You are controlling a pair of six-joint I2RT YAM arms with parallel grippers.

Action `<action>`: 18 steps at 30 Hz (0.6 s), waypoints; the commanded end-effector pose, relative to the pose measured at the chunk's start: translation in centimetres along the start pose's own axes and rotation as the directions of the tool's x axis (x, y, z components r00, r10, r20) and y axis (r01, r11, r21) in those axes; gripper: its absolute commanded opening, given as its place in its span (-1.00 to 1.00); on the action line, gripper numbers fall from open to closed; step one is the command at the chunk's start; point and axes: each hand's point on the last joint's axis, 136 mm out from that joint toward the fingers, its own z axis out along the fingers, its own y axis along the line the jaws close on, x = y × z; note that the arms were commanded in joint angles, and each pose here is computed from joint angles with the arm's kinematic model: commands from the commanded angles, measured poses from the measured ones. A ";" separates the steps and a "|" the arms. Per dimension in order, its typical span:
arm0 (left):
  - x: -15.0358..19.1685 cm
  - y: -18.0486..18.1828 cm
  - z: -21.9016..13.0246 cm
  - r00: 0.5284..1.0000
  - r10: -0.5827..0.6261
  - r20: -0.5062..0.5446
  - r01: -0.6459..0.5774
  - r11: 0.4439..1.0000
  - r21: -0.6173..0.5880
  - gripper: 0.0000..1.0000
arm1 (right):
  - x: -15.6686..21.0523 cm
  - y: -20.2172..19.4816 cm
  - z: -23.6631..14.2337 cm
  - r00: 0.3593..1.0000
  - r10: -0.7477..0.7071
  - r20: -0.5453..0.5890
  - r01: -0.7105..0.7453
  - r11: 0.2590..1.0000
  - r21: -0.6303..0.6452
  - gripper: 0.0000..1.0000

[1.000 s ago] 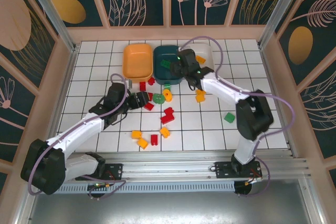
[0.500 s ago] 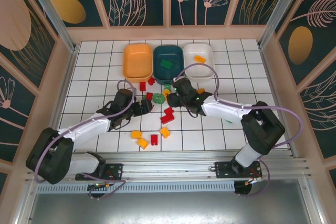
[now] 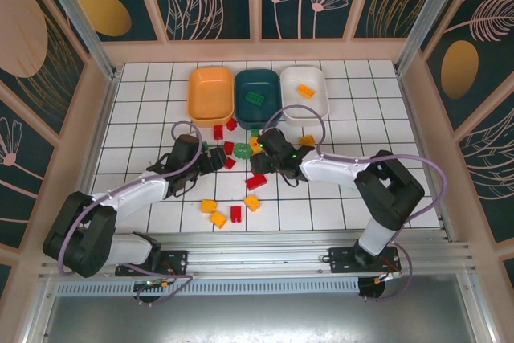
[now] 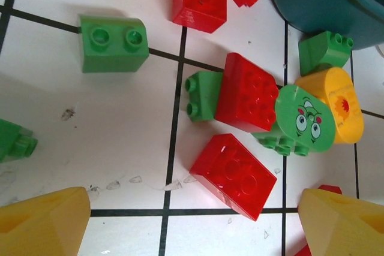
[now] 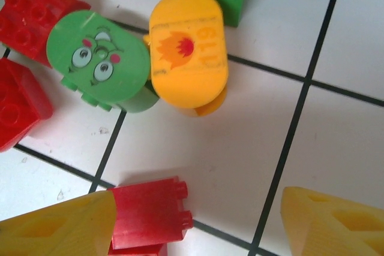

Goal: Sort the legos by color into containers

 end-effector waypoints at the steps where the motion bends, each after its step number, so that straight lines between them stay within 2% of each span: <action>1: -0.2 -1.3 -0.6 1.000 0.016 0.005 -0.016 0.997 0.073 0.72 | 2.7 0.8 -0.6 0.997 0.050 -0.062 -0.051 0.999 -0.010 0.57; 5: -0.4 -1.8 -0.9 0.999 0.034 0.019 -0.036 0.995 0.097 0.70 | 4.2 3.0 -0.1 0.995 0.039 -0.088 -0.042 0.998 -0.037 0.77; 9: -0.4 -2.1 -0.8 0.999 0.049 0.005 -0.049 0.993 0.103 0.70 | 4.1 3.8 0.2 0.996 0.004 -0.093 -0.007 0.999 -0.034 0.91; 15: -0.9 -2.1 -1.2 0.998 0.060 0.025 -0.062 0.994 0.094 0.71 | 5.3 3.8 1.3 0.987 -0.053 -0.154 0.056 0.998 0.015 0.95; 18: -1.1 -2.1 -1.6 0.997 0.059 0.042 -0.063 0.994 0.095 0.72 | 5.5 4.4 1.7 0.984 -0.079 -0.163 0.082 0.997 0.012 0.87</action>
